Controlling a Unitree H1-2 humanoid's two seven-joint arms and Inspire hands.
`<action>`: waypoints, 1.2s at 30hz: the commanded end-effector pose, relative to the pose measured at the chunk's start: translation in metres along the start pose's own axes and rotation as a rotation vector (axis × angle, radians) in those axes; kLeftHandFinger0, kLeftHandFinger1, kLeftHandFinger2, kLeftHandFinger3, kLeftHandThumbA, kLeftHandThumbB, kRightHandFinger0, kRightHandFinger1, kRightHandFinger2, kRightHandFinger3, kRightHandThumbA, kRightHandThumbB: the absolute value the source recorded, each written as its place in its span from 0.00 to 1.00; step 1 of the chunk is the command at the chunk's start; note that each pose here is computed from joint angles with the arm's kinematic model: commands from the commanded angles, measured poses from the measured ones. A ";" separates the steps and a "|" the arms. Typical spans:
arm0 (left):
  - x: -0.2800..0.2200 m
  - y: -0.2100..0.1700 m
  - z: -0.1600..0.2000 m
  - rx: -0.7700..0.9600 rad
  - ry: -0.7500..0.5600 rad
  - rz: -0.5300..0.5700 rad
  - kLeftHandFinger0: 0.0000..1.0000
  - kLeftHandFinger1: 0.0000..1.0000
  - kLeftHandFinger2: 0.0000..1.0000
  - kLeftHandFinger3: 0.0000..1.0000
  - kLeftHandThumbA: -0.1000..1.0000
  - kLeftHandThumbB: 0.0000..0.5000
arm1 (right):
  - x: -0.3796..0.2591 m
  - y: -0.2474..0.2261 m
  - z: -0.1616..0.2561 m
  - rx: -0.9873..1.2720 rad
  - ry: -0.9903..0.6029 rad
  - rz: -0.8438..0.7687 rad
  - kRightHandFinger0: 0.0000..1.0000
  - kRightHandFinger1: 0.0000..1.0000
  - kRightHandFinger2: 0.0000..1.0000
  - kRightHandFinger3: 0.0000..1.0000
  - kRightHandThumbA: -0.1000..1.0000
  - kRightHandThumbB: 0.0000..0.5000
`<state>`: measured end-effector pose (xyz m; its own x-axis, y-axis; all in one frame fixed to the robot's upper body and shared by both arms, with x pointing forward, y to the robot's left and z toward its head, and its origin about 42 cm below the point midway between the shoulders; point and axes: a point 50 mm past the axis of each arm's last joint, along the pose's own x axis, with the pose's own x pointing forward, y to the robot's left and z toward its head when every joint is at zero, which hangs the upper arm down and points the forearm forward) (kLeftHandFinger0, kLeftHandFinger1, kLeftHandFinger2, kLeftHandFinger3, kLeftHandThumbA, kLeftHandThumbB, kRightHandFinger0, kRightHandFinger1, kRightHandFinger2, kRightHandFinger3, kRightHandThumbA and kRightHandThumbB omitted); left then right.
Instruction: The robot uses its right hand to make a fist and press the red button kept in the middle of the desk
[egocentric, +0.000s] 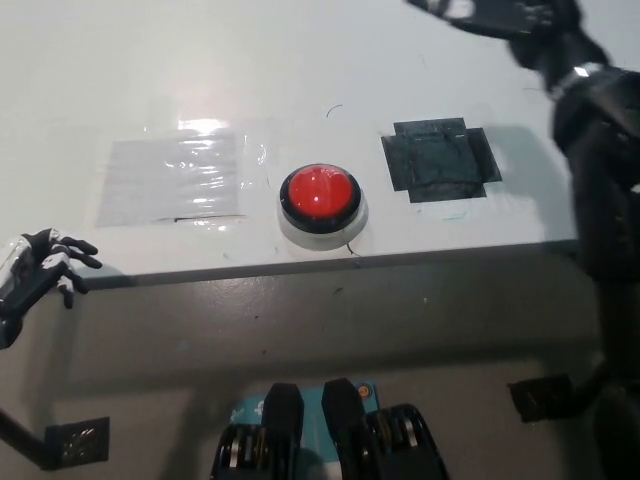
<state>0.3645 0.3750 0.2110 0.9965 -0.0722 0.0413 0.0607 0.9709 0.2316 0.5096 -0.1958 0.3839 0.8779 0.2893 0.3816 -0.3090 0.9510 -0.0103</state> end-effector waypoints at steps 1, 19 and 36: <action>-0.002 0.013 0.016 0.016 -0.038 0.018 0.25 0.31 0.44 0.57 0.57 0.00 | -0.010 -0.021 0.033 -0.030 -0.094 -0.031 0.06 0.08 0.15 0.19 1.00 1.00; -0.002 0.017 0.019 0.020 -0.067 0.028 0.23 0.31 0.43 0.58 0.54 0.00 | -0.148 -0.096 -0.018 -0.013 0.029 -0.277 0.36 0.51 0.57 0.69 1.00 1.00; 0.001 0.016 0.019 0.023 -0.054 0.042 0.25 0.32 0.44 0.56 0.53 0.00 | -0.201 -0.106 -0.060 0.029 0.132 -0.397 0.37 0.48 0.55 0.67 1.00 0.93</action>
<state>0.3617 0.3793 0.2133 0.9977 -0.0551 0.0396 0.0451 0.9744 0.2202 0.3870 -0.3425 0.2329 0.9859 -0.0619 0.1552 0.0422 0.9910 0.1268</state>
